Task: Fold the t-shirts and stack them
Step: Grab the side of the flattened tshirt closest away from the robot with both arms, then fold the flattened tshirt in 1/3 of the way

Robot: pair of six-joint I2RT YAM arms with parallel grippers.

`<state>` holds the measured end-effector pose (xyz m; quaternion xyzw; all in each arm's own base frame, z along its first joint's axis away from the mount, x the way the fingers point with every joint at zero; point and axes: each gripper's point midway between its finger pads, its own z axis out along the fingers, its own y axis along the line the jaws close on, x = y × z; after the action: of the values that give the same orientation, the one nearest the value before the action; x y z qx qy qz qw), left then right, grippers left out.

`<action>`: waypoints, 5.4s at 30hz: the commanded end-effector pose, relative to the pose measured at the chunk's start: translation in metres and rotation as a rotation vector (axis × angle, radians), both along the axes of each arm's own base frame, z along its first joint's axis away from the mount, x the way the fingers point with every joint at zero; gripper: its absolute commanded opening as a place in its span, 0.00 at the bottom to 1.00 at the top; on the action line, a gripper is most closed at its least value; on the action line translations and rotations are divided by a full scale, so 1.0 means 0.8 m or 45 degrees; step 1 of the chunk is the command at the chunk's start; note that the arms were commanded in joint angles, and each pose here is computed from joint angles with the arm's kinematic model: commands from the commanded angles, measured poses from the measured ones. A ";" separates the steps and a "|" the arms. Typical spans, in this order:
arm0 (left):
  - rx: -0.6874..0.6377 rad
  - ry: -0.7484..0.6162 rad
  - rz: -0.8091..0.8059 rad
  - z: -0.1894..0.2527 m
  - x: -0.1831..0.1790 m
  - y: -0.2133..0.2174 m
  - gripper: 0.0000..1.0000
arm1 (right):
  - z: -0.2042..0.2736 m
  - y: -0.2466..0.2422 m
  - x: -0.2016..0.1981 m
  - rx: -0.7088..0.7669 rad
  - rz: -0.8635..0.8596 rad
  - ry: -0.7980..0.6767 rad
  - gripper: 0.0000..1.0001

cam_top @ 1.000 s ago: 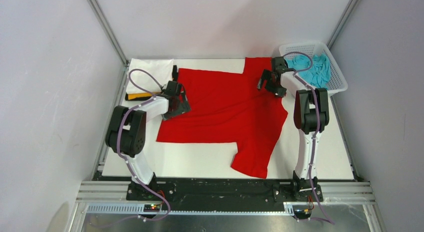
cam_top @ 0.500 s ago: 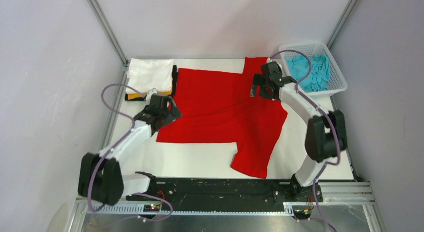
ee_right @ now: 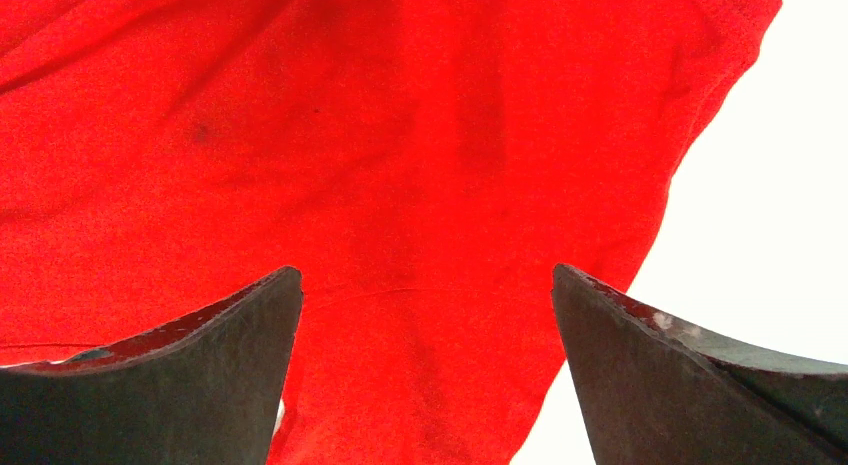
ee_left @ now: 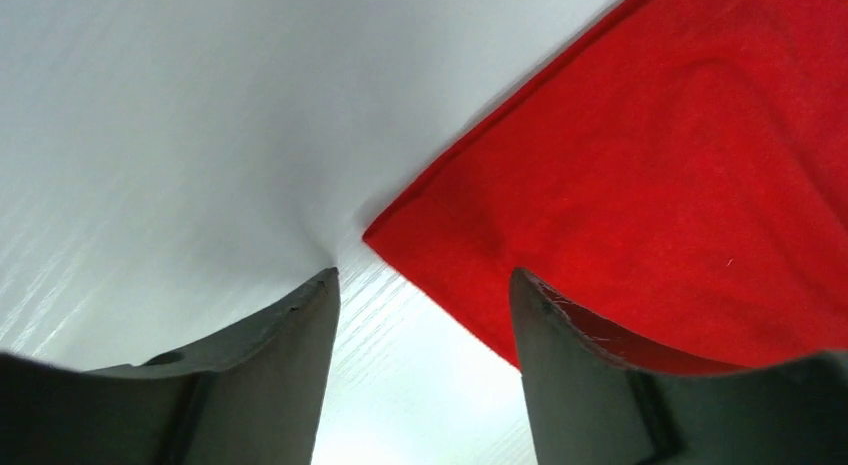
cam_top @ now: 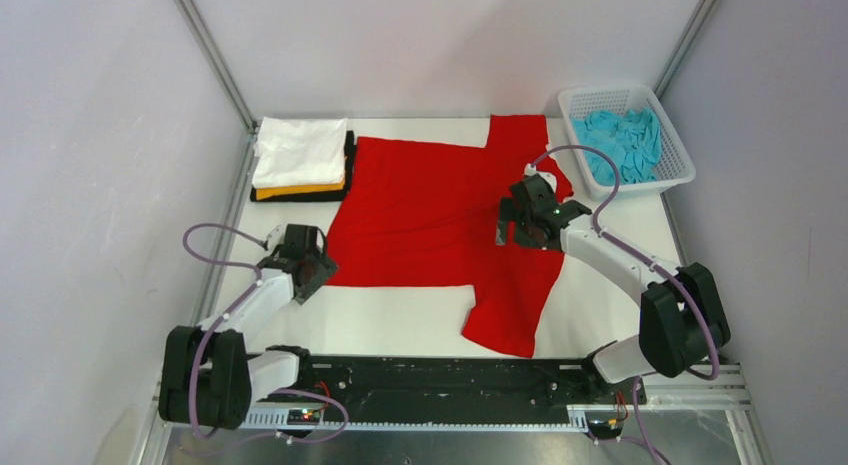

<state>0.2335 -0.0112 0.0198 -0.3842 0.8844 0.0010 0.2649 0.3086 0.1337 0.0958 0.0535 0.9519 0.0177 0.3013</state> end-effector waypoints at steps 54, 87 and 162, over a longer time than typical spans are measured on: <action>-0.062 -0.050 -0.057 0.003 0.026 -0.014 0.00 | -0.133 0.019 -0.283 -0.122 0.282 0.648 0.46; -0.152 -0.199 0.032 0.018 -0.067 -0.020 0.00 | -0.003 0.017 -0.403 0.254 0.622 0.931 0.00; 0.063 -0.080 0.083 0.052 0.166 -0.010 0.07 | 0.047 -0.037 0.173 -0.065 0.460 0.115 0.01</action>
<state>0.3481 -0.0311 0.0482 -0.3910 0.8799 0.0056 0.2701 0.4214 0.1127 0.1248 -0.1553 0.9586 0.0749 0.2268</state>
